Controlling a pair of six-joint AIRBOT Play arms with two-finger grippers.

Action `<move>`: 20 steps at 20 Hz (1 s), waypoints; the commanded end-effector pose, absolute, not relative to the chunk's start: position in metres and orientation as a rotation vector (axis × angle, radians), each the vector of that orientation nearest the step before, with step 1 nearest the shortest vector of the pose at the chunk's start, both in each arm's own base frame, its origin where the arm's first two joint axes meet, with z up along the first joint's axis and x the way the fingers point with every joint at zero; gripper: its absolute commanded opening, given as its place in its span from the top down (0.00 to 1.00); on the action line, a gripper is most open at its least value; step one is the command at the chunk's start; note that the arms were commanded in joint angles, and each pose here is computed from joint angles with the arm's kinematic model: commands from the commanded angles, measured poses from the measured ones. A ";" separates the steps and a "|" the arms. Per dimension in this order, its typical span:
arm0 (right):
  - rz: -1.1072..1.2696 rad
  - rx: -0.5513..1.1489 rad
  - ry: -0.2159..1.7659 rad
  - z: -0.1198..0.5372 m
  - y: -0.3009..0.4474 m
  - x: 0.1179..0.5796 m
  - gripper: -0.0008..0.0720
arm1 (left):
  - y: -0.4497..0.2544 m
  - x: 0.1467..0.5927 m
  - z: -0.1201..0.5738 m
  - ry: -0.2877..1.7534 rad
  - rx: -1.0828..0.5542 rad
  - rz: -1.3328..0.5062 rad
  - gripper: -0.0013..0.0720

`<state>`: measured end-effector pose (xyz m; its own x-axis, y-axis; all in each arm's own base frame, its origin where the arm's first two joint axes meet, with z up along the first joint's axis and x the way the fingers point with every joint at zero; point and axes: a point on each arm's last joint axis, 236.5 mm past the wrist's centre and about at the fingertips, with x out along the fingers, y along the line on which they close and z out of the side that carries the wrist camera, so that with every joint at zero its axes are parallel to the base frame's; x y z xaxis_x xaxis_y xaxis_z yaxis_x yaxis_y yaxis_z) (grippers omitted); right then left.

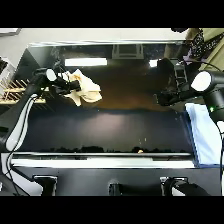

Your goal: Fold the clothes and pants, and hang the long-sleeved shirts on hangers.

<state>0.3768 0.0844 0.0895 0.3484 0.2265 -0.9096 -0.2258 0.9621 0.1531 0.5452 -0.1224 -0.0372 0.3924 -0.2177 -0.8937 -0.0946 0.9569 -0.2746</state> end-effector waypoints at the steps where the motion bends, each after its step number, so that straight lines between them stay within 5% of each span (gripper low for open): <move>1: 0.294 0.002 1.179 0.090 0.085 0.376 0.94 | -0.128 0.569 -0.064 1.150 -0.339 -0.064 0.14; 2: 0.294 0.001 1.179 0.090 0.085 0.376 0.94 | -0.130 0.565 -0.065 1.167 -0.348 -0.069 0.47; 3: 0.294 0.002 1.181 0.090 0.085 0.376 0.94 | -0.133 0.560 -0.061 1.188 -0.352 -0.086 0.98; 12: 0.217 -0.033 1.410 0.083 0.061 0.318 0.87 | -0.299 0.459 0.041 1.319 -0.456 -0.582 0.96; 20: 0.009 -0.178 1.314 0.140 0.000 0.273 0.87 | -0.493 0.362 0.071 1.276 -0.610 -0.806 0.96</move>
